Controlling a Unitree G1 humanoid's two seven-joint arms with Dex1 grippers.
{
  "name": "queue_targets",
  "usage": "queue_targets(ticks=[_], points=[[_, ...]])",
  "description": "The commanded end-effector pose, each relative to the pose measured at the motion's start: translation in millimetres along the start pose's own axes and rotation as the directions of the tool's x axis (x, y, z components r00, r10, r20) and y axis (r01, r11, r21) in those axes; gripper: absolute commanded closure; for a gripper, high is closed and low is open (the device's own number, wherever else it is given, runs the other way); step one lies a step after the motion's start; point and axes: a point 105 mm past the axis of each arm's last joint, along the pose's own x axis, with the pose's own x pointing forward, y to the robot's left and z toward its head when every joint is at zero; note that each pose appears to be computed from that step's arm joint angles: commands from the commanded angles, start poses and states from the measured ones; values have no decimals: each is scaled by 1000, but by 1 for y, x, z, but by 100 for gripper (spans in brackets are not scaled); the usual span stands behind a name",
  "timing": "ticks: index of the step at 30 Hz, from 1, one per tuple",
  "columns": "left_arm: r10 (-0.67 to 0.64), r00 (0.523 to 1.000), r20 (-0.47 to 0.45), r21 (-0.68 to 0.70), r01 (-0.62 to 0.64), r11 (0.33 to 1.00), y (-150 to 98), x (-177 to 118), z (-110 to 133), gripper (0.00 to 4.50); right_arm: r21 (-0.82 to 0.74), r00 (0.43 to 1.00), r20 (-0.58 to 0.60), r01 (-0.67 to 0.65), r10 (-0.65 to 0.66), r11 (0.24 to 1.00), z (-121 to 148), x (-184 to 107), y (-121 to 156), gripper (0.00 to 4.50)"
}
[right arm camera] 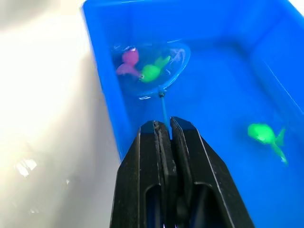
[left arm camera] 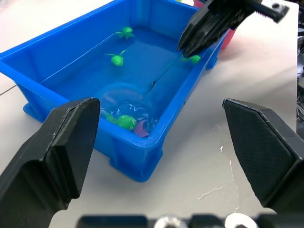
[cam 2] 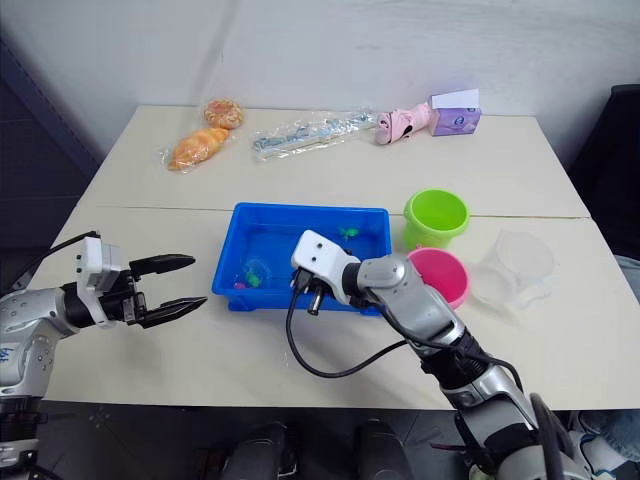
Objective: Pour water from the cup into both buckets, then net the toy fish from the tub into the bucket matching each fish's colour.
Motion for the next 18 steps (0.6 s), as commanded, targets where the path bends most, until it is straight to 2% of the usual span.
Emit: queue_targets(ticks=[1,4,8,12,18], points=[[-3,1000,28,40,2,999,4,1,12,4,205,993,118,-22,-2,979,25,-24,-5,450],[-4,999,41,52,2,999,5,4,15,4,297,991,136,-45,5,954,21,-36,-2,450],[-13,999,50,61,10,998,4,9,18,4,319,993,113,-21,-16,948,14,-47,-6,450],[-10,999,44,64,7,998,5,5,17,4,216,996,60,54,-68,975,9,-52,-15,450],[53,999,4,65,-54,996,15,-10,8,4,104,996,50,62,-67,993,11,-34,-11,450]])
